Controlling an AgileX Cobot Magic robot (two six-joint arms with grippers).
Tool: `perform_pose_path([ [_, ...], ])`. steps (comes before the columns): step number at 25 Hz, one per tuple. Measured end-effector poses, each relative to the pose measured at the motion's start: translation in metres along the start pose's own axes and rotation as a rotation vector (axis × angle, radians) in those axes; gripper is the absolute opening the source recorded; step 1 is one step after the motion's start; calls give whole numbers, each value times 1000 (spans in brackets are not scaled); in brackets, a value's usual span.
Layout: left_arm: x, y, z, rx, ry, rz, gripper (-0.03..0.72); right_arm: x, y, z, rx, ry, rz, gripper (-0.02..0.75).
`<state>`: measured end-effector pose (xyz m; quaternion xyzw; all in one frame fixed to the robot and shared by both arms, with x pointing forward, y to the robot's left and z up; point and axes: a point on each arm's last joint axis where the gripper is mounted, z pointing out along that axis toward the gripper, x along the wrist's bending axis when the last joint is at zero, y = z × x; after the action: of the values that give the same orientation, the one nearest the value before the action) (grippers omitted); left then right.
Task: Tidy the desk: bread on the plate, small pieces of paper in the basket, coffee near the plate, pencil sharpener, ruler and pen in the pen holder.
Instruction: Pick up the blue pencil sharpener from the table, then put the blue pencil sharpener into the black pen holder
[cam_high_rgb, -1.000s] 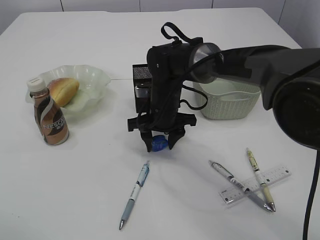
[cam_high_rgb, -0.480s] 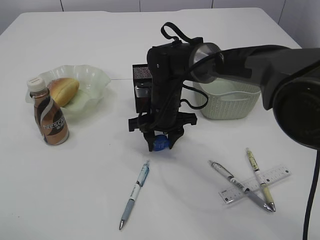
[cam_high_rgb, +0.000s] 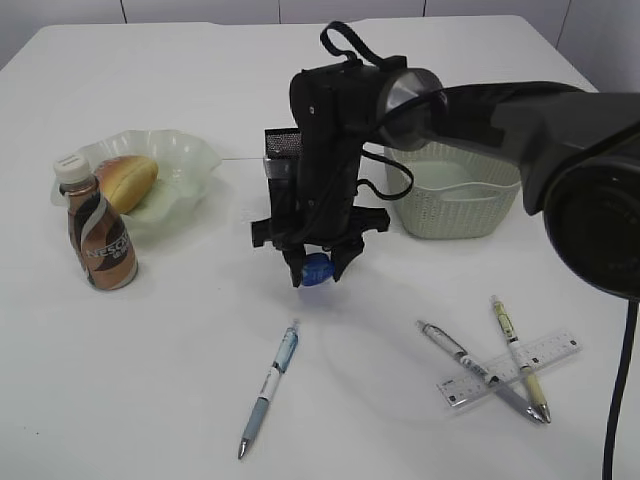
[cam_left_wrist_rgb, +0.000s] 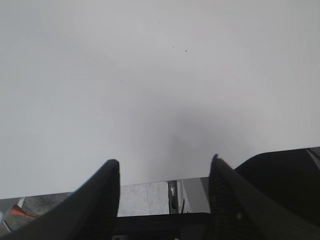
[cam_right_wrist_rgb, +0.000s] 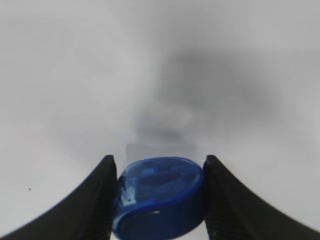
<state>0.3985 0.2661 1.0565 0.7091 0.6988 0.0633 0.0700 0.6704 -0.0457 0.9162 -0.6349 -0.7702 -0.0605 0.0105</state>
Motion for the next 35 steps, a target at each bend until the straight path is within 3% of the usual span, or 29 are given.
perform_pose_path([
  [11, 0, 0, 0, 0, 0, 0, 416, 8, 0, -40, -84, 9, -218, 353],
  [17, 0, 0, 0, 0, 0, 0, 416, 2, 1, -63, -143, -67, -296, 353],
  [26, 0, 0, 0, -1, 3, 1, 416, 5, 19, -97, -440, -73, -336, 353],
  [35, 0, 0, 0, -1, 3, 3, 416, 4, 37, -106, -642, -46, -326, 353],
])
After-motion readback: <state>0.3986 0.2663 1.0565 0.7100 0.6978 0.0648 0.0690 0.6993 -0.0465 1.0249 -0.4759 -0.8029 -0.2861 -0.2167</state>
